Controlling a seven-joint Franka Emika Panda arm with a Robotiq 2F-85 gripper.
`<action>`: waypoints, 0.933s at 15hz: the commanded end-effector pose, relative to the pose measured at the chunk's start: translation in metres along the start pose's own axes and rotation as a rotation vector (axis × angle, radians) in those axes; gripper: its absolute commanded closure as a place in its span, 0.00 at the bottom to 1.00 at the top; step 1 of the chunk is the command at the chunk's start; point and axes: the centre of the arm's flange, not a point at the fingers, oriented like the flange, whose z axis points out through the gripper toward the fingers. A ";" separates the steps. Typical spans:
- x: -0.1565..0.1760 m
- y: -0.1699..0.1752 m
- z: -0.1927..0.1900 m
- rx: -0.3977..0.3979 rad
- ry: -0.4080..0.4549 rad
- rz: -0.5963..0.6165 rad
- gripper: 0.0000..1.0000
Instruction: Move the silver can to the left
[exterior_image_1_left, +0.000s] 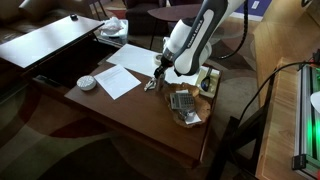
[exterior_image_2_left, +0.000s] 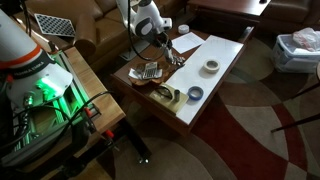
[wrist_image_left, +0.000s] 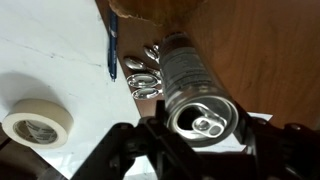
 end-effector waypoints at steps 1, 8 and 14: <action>-0.005 -0.012 0.005 -0.012 -0.036 0.008 0.62; -0.006 -0.020 0.011 -0.026 -0.055 -0.012 0.62; -0.007 -0.021 0.015 -0.028 -0.066 -0.004 0.05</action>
